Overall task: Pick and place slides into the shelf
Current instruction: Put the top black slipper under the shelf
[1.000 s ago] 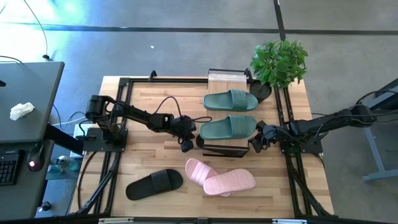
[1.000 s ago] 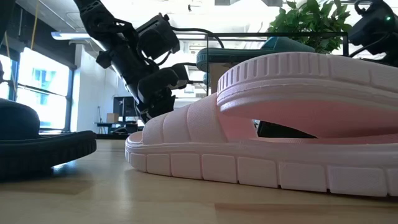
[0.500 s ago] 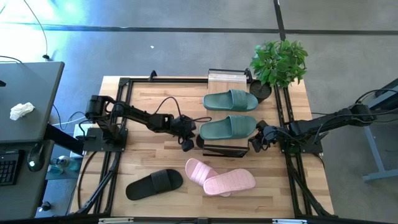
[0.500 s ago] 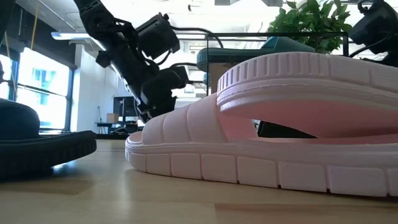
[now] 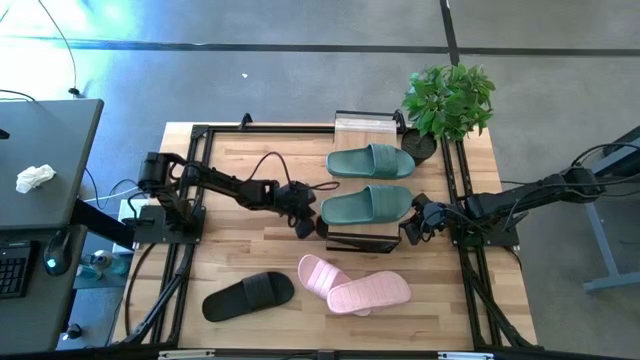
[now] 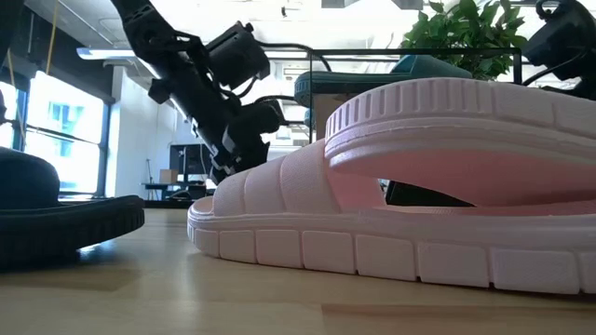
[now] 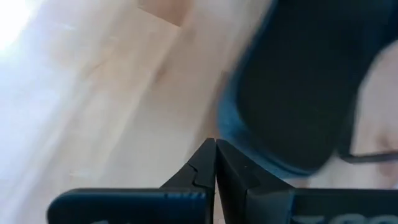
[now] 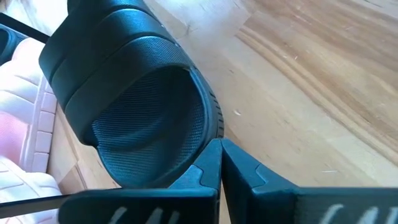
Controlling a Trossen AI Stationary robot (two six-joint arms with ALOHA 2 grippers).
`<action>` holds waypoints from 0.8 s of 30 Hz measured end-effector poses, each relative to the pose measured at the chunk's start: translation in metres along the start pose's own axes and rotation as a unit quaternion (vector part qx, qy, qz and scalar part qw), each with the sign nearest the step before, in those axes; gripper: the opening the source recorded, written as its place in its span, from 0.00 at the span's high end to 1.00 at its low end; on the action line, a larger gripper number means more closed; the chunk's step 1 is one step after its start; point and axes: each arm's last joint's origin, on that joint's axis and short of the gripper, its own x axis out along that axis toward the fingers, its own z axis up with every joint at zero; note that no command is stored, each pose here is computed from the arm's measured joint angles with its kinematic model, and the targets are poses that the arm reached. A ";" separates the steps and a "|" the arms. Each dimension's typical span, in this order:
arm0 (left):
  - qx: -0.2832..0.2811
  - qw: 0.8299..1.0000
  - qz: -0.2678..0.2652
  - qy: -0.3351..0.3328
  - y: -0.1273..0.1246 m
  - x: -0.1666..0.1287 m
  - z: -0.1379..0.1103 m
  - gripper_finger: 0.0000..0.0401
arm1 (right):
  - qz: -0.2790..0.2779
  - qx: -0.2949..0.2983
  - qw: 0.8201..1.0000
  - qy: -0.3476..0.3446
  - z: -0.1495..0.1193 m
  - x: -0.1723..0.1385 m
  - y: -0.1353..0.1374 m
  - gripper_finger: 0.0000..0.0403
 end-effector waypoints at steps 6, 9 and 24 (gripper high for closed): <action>-0.002 1.000 -0.011 0.004 -0.011 0.000 -0.004 1.00 | 0.002 0.000 1.000 0.001 0.000 0.000 0.000 1.00; -0.006 1.000 -0.013 0.004 -0.015 0.000 -0.006 1.00 | 0.002 0.000 1.000 0.001 0.000 0.000 0.000 1.00; -0.022 1.000 -0.008 -0.016 -0.006 0.016 -0.005 1.00 | 0.005 -0.009 1.000 0.010 -0.001 0.000 0.000 1.00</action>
